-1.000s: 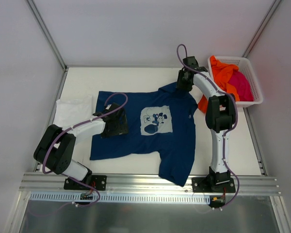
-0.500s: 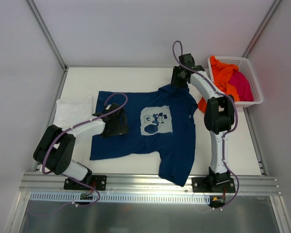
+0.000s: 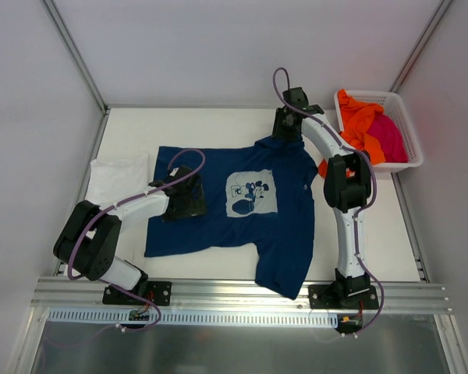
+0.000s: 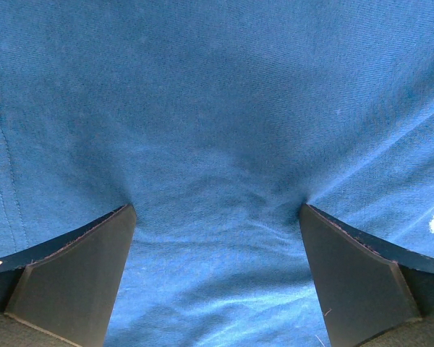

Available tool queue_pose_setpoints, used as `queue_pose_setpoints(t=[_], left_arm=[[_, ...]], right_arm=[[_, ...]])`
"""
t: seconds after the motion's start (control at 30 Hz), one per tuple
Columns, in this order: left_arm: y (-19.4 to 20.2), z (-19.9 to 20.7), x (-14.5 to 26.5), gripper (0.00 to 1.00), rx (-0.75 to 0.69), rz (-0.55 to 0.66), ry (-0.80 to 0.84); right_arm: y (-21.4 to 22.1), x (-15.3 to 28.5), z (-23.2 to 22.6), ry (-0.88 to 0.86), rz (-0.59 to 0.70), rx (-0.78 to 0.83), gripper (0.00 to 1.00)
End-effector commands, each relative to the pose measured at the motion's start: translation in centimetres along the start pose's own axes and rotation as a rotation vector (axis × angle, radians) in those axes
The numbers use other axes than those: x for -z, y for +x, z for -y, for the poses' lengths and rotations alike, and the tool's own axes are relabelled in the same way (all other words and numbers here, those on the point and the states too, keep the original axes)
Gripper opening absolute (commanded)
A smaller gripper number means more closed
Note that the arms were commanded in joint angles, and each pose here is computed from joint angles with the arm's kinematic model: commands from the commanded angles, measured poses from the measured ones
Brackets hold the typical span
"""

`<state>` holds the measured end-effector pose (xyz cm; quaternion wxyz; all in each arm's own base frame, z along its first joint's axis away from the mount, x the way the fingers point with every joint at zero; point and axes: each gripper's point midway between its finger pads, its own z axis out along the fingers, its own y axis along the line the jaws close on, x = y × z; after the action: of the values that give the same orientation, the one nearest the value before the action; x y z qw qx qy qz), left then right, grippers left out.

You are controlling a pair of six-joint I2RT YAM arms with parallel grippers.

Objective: Fold and stack the t-shirts
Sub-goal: Flatten out the tshirt

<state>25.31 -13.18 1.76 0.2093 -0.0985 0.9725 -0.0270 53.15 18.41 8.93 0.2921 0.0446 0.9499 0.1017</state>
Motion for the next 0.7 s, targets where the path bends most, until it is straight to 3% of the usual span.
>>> queue_pose_setpoints(t=[0.0, 0.47, 0.57, 0.6, 0.67], left_arm=[[1.3, -0.7, -0.3, 0.99, 0.018, -0.046, -0.012], [1.2, -0.7, -0.2, 0.99, 0.019, -0.041, -0.006], [1.3, -0.9, -0.2, 0.99, 0.019, -0.039, -0.011], [1.3, -0.9, -0.2, 0.99, 0.016, -0.039, -0.013], [1.4, -1.0, -0.2, 0.99, 0.015, -0.041, -0.016]], right_arm=[[-0.2, 0.1, 0.3, 0.040, 0.004, 0.018, 0.44], [1.5, -0.8, 1.8, 0.145, -0.036, 0.069, 0.44], [1.1, -1.1, 1.4, 0.137, -0.021, 0.058, 0.25], [1.0, -1.2, 1.3, 0.136, -0.019, 0.056, 0.11], [0.8, -1.4, 1.2, 0.135, -0.011, 0.049, 0.01]])
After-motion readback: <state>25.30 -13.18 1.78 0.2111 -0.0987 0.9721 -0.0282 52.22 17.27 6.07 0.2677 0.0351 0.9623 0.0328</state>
